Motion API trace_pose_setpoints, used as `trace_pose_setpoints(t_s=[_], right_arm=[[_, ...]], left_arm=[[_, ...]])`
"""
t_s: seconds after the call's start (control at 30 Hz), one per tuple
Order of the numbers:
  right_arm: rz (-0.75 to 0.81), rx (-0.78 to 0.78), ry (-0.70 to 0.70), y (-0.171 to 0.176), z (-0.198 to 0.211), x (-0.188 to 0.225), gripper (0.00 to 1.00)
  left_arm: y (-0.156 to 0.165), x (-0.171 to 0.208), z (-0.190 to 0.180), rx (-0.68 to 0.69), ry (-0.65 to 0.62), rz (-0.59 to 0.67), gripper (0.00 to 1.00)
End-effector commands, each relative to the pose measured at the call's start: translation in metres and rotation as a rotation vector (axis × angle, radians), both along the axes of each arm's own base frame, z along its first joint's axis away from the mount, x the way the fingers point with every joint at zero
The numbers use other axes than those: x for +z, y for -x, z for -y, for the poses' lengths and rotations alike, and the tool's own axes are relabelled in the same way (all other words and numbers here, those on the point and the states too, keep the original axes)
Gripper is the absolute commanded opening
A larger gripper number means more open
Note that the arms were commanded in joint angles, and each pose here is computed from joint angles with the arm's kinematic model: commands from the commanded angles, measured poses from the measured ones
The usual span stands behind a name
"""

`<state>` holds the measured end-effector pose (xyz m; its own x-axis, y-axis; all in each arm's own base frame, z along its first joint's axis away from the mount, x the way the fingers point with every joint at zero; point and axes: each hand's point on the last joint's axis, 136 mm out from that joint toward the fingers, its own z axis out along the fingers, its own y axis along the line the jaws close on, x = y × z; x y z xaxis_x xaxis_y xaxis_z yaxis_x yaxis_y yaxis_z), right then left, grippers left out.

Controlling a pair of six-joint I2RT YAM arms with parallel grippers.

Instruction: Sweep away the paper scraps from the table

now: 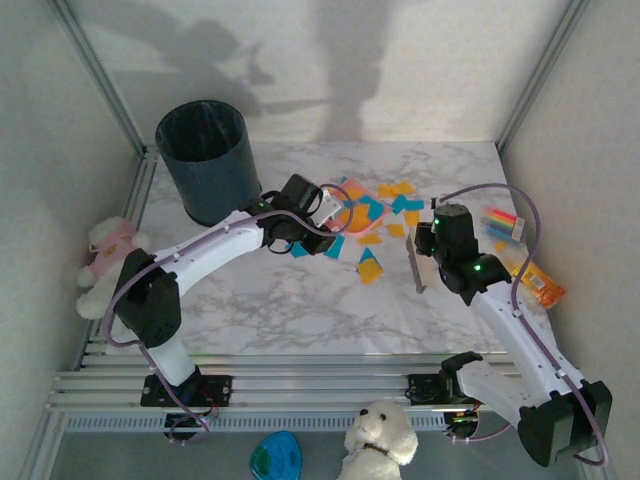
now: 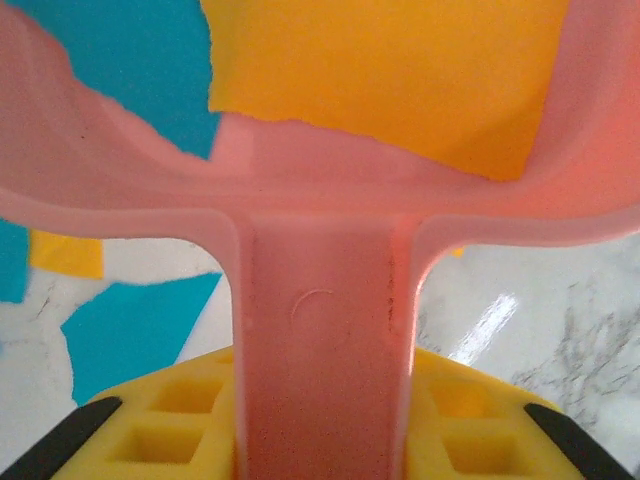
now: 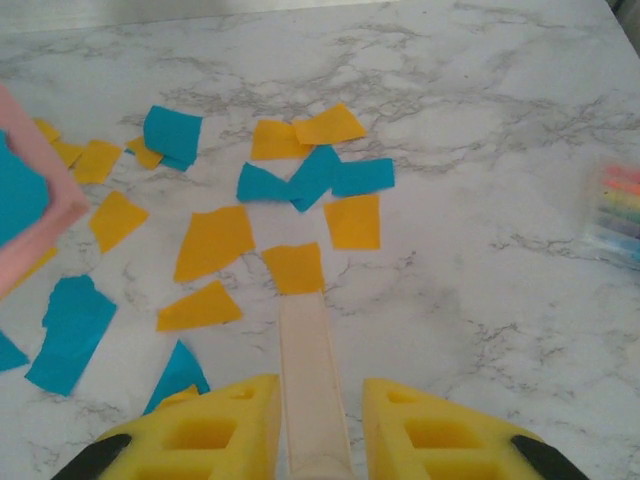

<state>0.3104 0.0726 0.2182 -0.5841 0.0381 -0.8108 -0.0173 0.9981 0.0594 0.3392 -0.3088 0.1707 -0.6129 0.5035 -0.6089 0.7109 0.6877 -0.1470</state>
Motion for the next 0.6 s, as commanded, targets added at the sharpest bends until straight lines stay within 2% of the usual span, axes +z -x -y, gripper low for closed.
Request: trace_pose_setpoints(t_s=[0.0, 0.37, 0.57], right_arm=[[0.045, 0.016, -0.042, -0.003, -0.005, 0.023, 0.0], [0.026, 0.055, -0.061, -0.001, -0.013, 0.024, 0.0], [0.009, 0.07, -0.063, -0.002, -0.017, 0.02, 0.0]], left_arm=[[-0.014, 0.043, 0.004, 0.034, 0.107, 0.033, 0.0], [-0.037, 0.117, 0.003, 0.065, 0.321, 0.069, 0.0], [-0.063, 0.146, -0.014, 0.153, 0.397, 0.086, 0.0]])
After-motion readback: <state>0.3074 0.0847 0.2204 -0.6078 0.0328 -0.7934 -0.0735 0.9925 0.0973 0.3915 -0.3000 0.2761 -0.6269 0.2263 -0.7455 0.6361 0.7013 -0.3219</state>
